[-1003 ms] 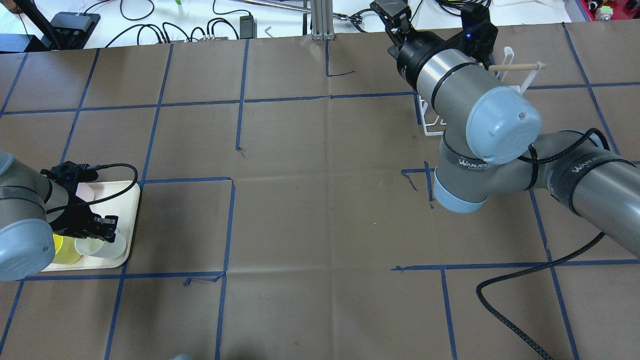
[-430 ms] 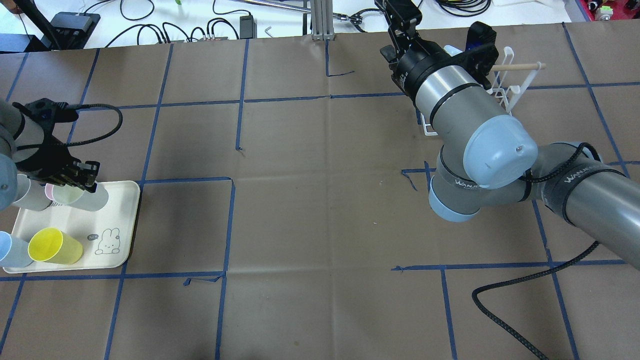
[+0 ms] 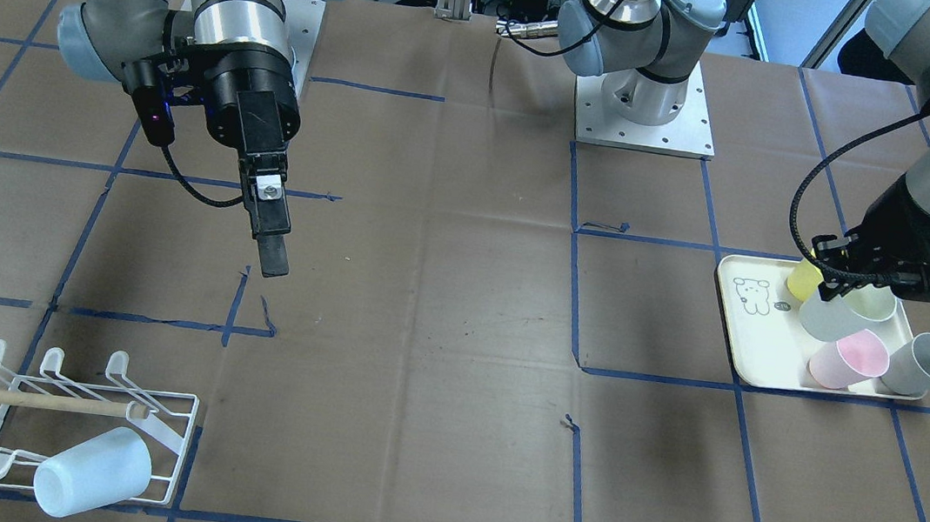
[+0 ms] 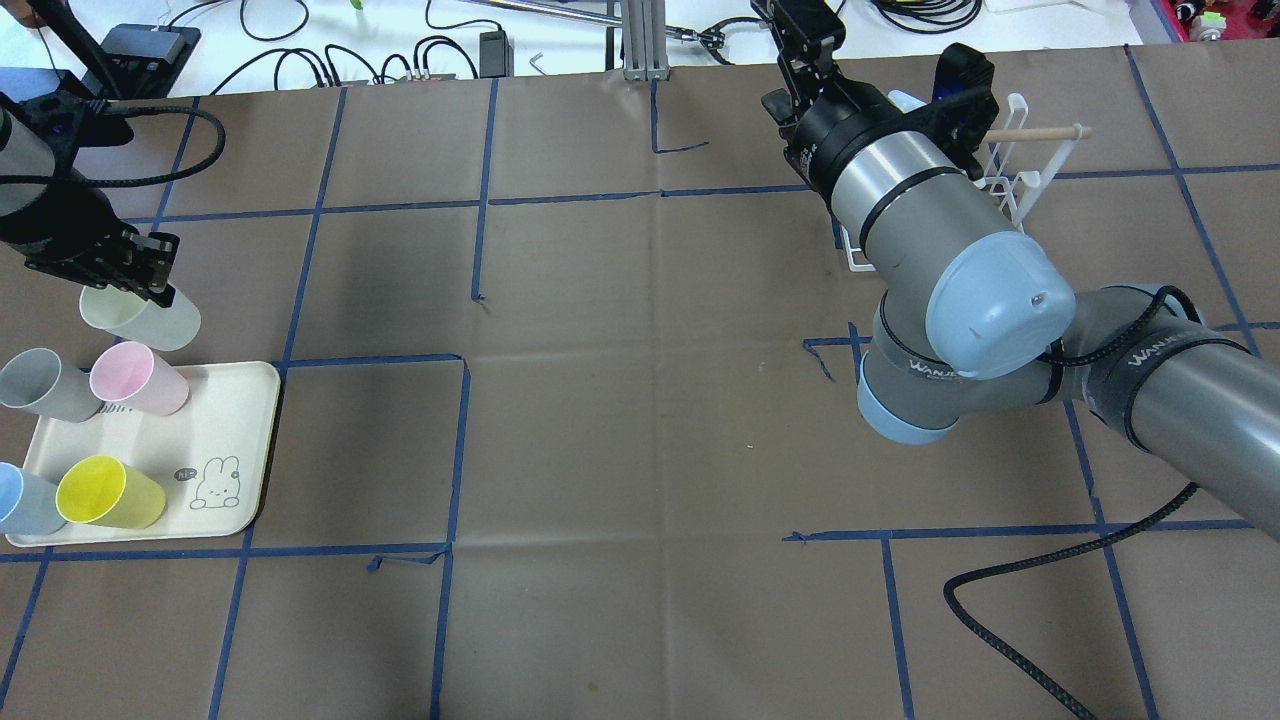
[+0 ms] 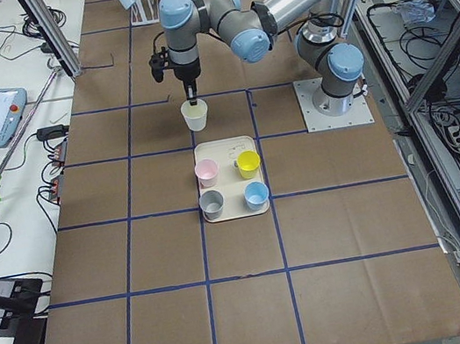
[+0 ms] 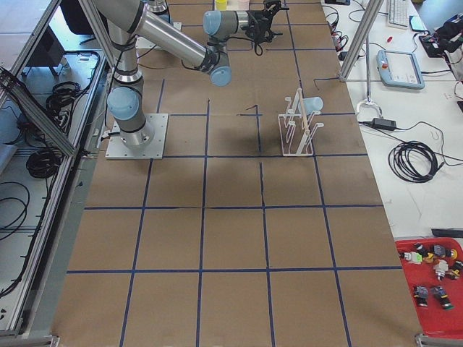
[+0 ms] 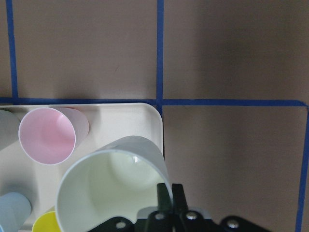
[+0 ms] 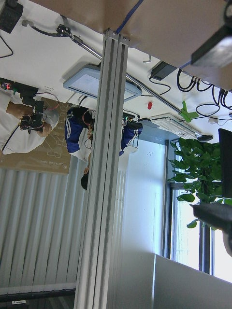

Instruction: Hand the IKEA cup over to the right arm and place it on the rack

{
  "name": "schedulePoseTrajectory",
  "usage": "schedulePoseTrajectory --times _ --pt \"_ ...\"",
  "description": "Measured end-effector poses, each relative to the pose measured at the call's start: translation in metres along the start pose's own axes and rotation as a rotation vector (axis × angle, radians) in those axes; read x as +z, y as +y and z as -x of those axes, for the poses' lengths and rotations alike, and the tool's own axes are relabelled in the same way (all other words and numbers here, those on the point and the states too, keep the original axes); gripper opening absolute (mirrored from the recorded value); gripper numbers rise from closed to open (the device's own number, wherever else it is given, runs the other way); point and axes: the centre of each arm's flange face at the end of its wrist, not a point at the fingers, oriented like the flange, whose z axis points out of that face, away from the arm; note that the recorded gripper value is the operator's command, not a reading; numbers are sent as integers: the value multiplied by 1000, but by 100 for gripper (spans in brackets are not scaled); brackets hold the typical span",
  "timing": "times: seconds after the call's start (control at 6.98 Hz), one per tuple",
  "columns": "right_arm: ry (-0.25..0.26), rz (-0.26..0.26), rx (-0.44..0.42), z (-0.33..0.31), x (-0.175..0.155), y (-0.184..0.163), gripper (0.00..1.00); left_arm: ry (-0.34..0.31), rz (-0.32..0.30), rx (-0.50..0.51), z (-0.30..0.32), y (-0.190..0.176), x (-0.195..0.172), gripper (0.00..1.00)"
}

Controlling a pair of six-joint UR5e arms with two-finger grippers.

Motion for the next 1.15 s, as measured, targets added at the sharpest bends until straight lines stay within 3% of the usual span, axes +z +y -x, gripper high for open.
schedulePoseTrajectory --times 0.14,0.29,0.43,0.86,1.15 --pt "1 5 29 0 0 1 100 16 -24 33 -5 -20 -10 0" --pt "3 6 66 0 0 1 100 78 -74 67 -17 -35 -17 0" --pt "4 7 85 0 -1 1 100 179 -150 94 -31 -46 -21 0" --pt "14 9 98 0 -1 2 100 575 -486 175 -66 -85 -26 0" --pt "37 22 103 -2 1 6 100 733 -659 265 -80 -99 -31 0"
